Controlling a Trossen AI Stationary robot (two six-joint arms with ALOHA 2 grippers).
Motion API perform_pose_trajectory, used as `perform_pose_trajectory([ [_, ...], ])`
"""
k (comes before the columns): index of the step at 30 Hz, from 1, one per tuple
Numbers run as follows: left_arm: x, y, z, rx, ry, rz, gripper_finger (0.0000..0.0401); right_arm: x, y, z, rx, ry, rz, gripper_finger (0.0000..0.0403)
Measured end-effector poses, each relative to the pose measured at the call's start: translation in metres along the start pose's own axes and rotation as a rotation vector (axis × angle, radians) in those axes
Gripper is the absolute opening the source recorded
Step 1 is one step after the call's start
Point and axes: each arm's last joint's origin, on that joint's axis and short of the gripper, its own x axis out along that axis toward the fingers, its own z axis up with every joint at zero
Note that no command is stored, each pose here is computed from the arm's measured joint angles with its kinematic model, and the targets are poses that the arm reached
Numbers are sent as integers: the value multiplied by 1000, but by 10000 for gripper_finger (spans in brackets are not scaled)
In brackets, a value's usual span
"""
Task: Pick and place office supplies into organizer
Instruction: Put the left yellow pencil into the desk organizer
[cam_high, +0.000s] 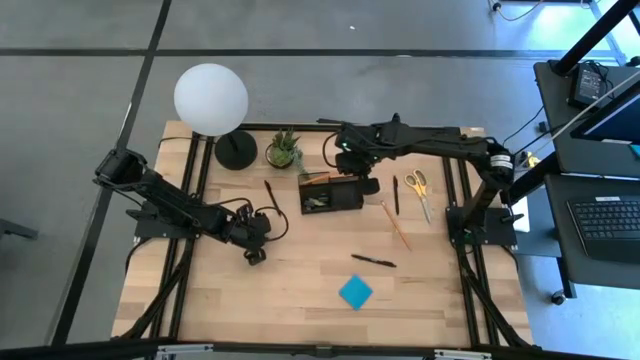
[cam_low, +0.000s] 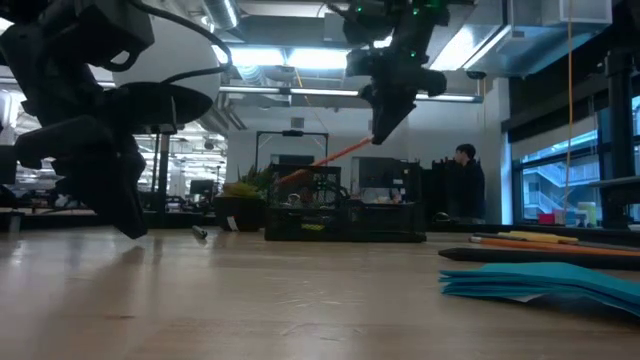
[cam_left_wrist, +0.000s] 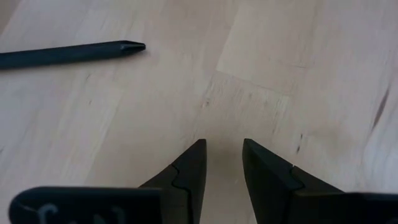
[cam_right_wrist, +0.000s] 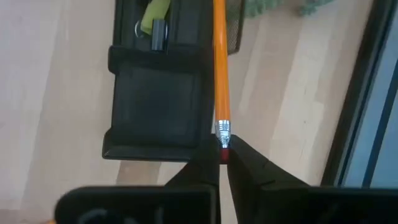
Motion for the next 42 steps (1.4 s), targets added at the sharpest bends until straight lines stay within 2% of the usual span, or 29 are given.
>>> perform_pose_trajectory([
  [4,0,0,0,0,0,0,97,10,0,0,-29,32,7,17],
  [10,0,0,0,-1,-2,2,97,12,1,2,-93,126,-124,17],
  [15,0,0,0,0,-12,14,97,11,6,7,-155,131,-156,17],
  [26,0,1,1,-1,-28,33,97,8,28,29,-544,95,-215,17],
  [29,0,1,1,-1,-28,34,97,7,32,31,-609,110,-227,17],
  [34,0,1,1,-1,-33,40,97,6,35,35,-693,187,-311,17],
  [42,0,1,1,-1,-33,40,97,5,44,40,-829,192,-317,17],
])
